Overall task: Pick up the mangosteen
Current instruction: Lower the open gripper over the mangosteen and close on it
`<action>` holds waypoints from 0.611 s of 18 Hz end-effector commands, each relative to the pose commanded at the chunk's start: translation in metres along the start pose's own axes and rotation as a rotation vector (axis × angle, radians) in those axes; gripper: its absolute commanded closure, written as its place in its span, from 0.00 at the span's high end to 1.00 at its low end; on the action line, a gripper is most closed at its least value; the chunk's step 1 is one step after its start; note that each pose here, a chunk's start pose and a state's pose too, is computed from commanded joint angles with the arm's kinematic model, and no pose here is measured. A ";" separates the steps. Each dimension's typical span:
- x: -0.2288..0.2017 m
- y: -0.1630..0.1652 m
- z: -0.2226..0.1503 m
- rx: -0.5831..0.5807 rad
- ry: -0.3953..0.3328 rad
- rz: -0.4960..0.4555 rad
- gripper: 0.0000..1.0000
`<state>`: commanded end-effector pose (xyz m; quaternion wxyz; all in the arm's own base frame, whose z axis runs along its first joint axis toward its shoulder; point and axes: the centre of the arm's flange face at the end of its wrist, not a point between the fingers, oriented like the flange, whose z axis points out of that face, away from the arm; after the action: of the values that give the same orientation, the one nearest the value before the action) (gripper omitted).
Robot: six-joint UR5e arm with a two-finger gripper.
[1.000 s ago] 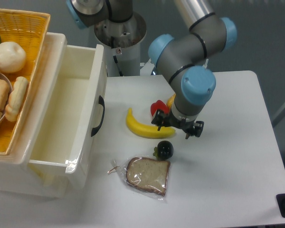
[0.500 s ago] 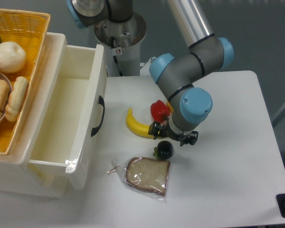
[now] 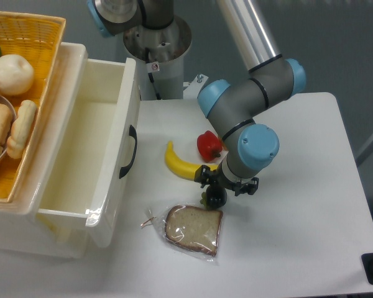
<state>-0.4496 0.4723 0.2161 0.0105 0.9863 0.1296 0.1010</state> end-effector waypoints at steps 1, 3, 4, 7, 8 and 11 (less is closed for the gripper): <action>0.000 0.000 0.002 -0.001 0.003 0.000 1.00; -0.003 -0.003 0.008 0.000 0.002 0.001 1.00; -0.003 -0.004 0.008 0.003 -0.001 0.002 1.00; -0.003 -0.005 0.012 -0.001 0.002 0.003 1.00; -0.003 -0.005 0.012 0.000 0.001 0.003 0.99; -0.003 -0.004 0.012 -0.001 0.002 0.003 0.73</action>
<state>-0.4510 0.4758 0.2031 0.0106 0.9864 0.1282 0.1021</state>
